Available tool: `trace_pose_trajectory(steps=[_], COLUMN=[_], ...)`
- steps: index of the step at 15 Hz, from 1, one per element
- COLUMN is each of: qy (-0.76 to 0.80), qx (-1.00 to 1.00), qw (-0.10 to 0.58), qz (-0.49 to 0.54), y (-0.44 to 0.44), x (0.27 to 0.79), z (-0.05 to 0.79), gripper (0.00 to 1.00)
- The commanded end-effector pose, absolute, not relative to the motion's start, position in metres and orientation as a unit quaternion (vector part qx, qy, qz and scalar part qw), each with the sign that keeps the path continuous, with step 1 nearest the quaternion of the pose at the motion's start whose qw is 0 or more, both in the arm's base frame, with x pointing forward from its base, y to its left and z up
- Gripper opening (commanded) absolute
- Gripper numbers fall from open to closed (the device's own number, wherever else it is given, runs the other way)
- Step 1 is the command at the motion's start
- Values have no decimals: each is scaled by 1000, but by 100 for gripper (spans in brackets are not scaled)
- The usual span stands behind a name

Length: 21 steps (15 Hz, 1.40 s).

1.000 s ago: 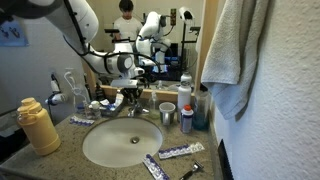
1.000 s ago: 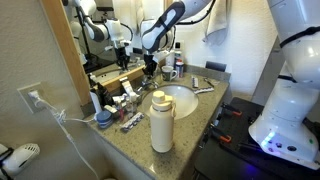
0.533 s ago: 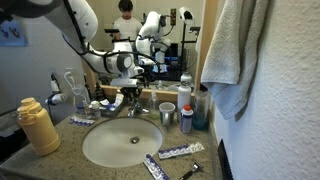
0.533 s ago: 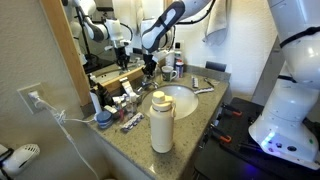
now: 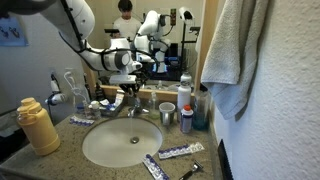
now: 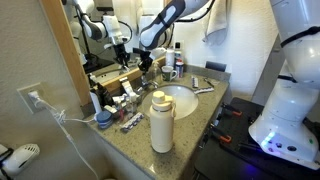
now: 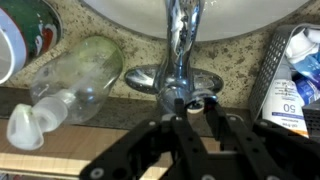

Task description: Open and close the tap

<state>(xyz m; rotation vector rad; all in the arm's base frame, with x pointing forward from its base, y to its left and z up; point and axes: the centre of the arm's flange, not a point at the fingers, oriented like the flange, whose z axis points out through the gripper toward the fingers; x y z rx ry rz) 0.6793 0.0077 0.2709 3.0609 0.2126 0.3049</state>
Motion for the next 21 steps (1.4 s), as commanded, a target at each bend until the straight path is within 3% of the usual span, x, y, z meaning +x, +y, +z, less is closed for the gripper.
trace_pose_trajectory(steps=[1,21], qy=[69,58], qx=[990,992], qw=[22,21], qz=[117,107], y=[26,22], x=[674,665], z=[308,303], gripper=[7,7])
